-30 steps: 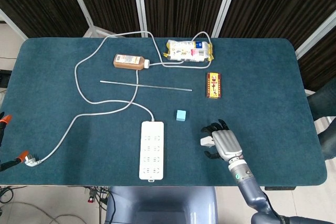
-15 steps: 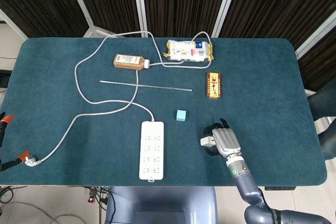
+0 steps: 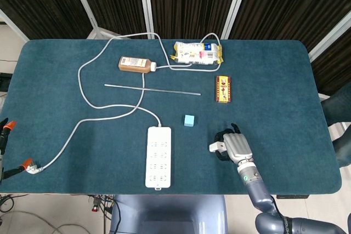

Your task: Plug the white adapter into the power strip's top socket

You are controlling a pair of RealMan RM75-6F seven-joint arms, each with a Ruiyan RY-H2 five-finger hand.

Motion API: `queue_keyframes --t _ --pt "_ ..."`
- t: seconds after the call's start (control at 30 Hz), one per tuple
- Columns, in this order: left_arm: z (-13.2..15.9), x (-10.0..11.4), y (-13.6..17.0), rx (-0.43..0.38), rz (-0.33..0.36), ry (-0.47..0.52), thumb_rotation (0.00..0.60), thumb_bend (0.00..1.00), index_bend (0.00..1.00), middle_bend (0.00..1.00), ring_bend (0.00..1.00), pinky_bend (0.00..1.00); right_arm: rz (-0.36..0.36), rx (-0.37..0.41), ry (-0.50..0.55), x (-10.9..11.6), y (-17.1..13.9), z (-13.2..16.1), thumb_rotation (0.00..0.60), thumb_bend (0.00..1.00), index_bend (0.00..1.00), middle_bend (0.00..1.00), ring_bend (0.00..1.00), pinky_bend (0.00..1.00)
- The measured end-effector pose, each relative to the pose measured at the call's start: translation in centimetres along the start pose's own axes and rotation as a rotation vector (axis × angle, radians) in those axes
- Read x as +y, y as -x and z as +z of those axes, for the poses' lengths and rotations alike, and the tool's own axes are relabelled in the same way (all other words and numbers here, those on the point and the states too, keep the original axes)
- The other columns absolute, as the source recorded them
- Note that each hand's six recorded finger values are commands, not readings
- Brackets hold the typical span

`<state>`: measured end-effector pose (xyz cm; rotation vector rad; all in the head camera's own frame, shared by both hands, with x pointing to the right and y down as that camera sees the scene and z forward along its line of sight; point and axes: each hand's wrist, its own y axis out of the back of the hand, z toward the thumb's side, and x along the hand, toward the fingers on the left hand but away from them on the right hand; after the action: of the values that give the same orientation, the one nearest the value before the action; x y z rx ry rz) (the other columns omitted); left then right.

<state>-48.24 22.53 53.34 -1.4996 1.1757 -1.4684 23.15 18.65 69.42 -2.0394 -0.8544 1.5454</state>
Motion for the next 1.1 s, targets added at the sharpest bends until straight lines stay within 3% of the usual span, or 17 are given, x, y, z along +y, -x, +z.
queue_keyframes --t 0.17,0.33,0.63,0.83,1.1 --pt "0.0 -0.1 0.0 0.0 -0.007 0.0 0.6 0.12 0.11 0.0 0.0 0.0 0.009 0.0 -0.004 -0.2 0.1 -0.2 0.6 0.45 0.47 0.43 0.27 0.0" --pt "0.2 -0.3 0.1 -0.008 -0.024 0.006 0.6 0.12 0.11 0.0 0.0 0.0 0.004 0.007 0.022 -0.2 0.1 0.0 0.6 0.51 0.58 0.52 0.36 0.0" --pt "0.3 -0.3 0.2 -0.015 -0.04 0.015 0.6 0.12 0.11 0.0 0.0 0.0 -0.044 0.08 0.017 1.1 0.1 1.2 0.6 0.56 0.63 0.55 0.38 0.0" --pt "0.1 0.0 0.3 -0.01 -0.032 0.022 0.6 0.12 0.11 0.0 0.0 0.0 -0.056 0.138 -0.087 2.4 -0.6 2.6 0.6 0.56 0.63 0.55 0.38 0.0" --pt "-0.3 0.2 0.2 0.007 -0.024 0.017 0.6 0.12 0.11 0.0 0.0 0.0 -0.105 0.258 -0.339 4.4 -1.5 6.6 0.6 0.56 0.63 0.55 0.38 0.0"
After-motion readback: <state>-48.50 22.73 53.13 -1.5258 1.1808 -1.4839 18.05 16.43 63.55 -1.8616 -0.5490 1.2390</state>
